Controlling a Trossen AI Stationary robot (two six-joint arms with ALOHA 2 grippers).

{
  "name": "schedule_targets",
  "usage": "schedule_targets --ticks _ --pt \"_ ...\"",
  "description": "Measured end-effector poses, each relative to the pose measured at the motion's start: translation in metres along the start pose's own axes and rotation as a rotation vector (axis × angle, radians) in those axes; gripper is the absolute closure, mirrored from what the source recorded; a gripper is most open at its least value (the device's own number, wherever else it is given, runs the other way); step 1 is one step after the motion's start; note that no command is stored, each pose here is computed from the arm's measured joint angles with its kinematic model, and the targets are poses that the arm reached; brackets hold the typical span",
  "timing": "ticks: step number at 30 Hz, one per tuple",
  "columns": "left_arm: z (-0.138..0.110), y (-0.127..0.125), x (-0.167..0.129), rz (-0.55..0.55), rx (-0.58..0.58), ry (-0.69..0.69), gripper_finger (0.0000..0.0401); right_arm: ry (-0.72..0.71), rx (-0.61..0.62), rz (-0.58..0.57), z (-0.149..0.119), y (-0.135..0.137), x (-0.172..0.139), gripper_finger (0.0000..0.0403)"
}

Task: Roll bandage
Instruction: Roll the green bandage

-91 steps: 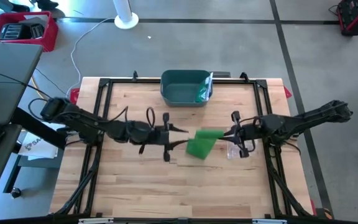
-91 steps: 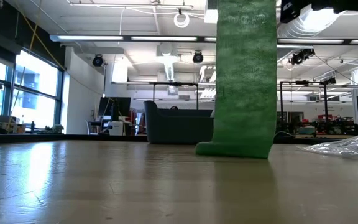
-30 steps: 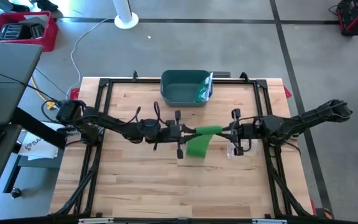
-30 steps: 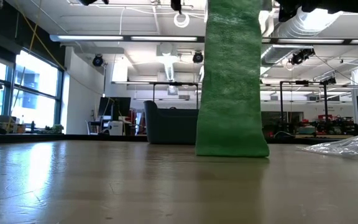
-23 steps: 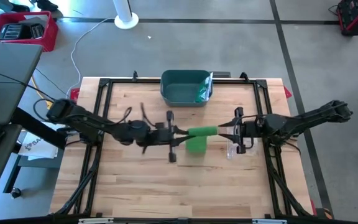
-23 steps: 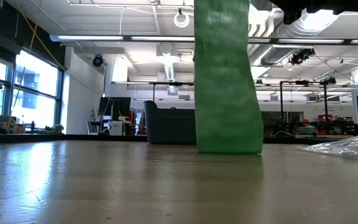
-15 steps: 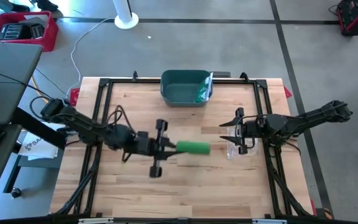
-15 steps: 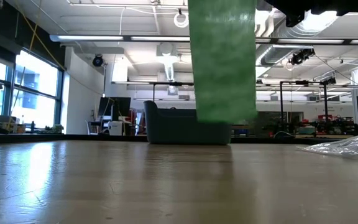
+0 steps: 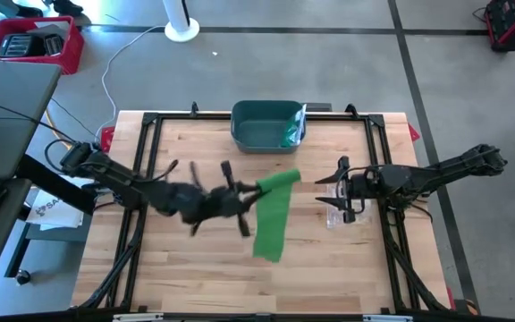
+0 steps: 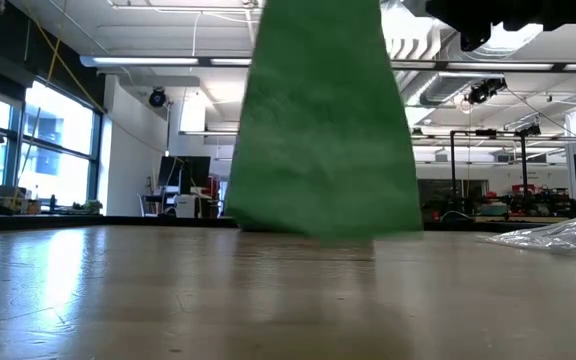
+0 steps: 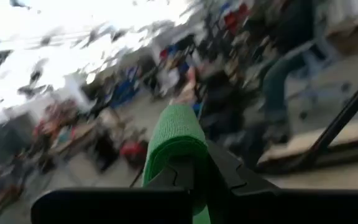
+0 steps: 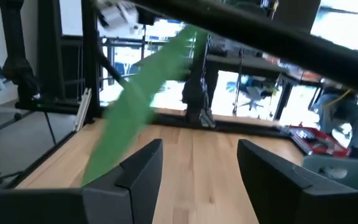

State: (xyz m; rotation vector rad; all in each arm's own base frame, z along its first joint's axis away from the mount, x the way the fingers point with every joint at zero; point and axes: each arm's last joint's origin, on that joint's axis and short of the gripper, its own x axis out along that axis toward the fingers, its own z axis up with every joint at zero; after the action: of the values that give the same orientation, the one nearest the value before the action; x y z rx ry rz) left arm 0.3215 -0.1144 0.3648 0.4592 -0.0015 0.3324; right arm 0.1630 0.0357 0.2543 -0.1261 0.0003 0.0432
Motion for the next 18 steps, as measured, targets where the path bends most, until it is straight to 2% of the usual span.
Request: schedule_targets --ticks 4,7,12,18 --pt "-0.057 0.009 0.014 0.058 -0.039 0.134 0.0396 0.053 0.051 0.006 -0.005 0.001 0.0 0.0203" --pt "-0.095 0.016 0.015 0.111 -0.079 0.184 0.0396 0.117 0.095 0.033 -0.013 0.003 0.004 0.0203" --pt "-0.145 0.031 0.003 0.188 -0.095 0.212 0.0396 0.223 0.149 0.082 -0.033 0.006 0.024 0.0203" --pt "-0.199 0.044 -0.016 0.243 -0.095 0.325 0.0395 0.346 0.135 0.223 -0.067 0.001 0.057 0.0203"
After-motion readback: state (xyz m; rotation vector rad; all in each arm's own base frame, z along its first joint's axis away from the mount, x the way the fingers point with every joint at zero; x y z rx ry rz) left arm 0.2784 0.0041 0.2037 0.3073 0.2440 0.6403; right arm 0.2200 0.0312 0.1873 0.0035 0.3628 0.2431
